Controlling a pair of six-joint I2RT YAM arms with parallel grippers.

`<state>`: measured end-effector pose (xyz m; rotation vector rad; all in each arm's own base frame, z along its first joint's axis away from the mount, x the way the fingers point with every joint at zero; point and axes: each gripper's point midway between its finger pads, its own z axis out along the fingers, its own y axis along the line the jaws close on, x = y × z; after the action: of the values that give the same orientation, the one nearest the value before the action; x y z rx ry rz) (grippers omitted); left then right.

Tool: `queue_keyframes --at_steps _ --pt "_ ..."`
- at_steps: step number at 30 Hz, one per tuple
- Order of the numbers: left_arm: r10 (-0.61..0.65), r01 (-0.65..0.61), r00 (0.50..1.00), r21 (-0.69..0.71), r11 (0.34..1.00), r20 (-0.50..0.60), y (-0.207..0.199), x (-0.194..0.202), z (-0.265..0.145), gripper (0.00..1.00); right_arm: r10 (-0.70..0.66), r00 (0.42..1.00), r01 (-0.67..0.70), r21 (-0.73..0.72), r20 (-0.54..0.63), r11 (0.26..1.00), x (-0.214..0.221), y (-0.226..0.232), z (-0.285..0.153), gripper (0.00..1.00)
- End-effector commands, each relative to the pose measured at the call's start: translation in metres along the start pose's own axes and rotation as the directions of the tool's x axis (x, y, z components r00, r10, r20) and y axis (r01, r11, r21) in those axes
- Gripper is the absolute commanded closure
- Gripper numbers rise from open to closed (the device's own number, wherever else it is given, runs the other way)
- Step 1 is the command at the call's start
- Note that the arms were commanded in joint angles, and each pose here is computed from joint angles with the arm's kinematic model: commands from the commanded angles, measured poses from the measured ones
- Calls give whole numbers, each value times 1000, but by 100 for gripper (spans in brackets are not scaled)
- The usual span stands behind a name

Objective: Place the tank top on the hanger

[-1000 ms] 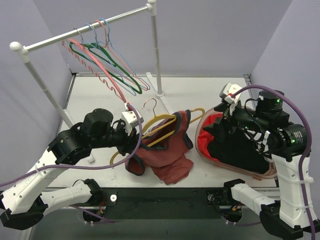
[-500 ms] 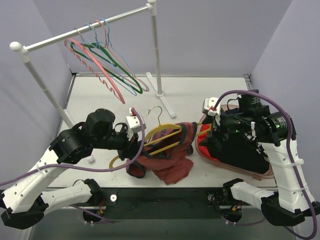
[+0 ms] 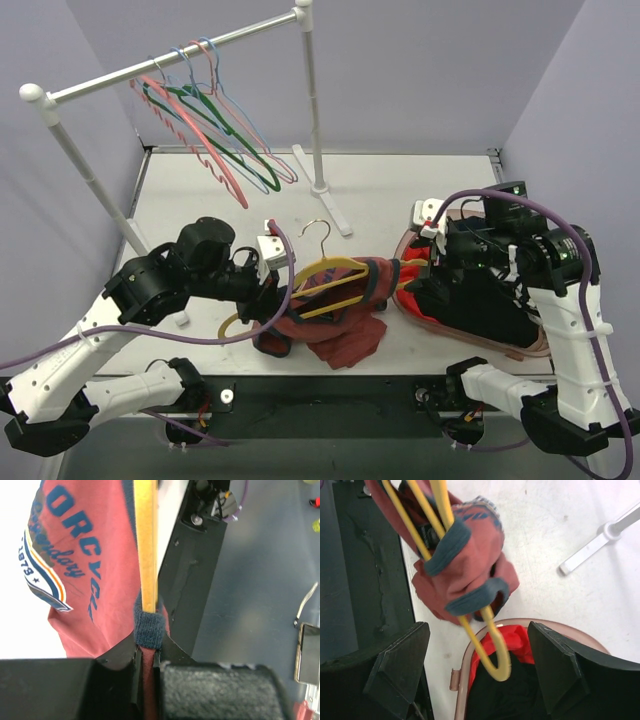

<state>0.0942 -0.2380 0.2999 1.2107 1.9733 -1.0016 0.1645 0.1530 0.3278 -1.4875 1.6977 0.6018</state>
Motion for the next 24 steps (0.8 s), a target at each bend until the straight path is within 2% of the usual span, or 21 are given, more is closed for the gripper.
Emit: queue_keyframes --at_steps 1,7,9,14,17,19,20,24 --pt "63 -65 997 67 996 37 -13 -9 -6 100 -32 992 33 -5 120 999 -33 7 -16 18" --pt "73 -81 993 98 992 89 -22 -20 -9 100 105 989 -92 -121 105 988 -9 29 5 21" --pt "79 -90 992 113 990 101 -25 -23 -10 100 179 979 -162 -165 93 973 3 41 18 27" --pt "86 -102 989 127 987 121 -27 -26 -10 100 216 975 -206 -169 45 964 21 46 25 41" --pt "90 -105 988 120 987 126 -26 -26 -10 100 236 970 -221 -195 55 955 19 52 26 59" --pt "93 -108 987 111 988 132 -25 -26 -10 100 255 965 -239 -210 54 948 21 56 27 90" --pt "94 -107 987 100 989 131 -22 -26 -8 100 263 963 -245 -217 55 945 21 58 27 100" --pt "71 -75 985 20 997 156 -8 -30 -6 100 309 948 -288 -195 84 938 15 58 22 100"
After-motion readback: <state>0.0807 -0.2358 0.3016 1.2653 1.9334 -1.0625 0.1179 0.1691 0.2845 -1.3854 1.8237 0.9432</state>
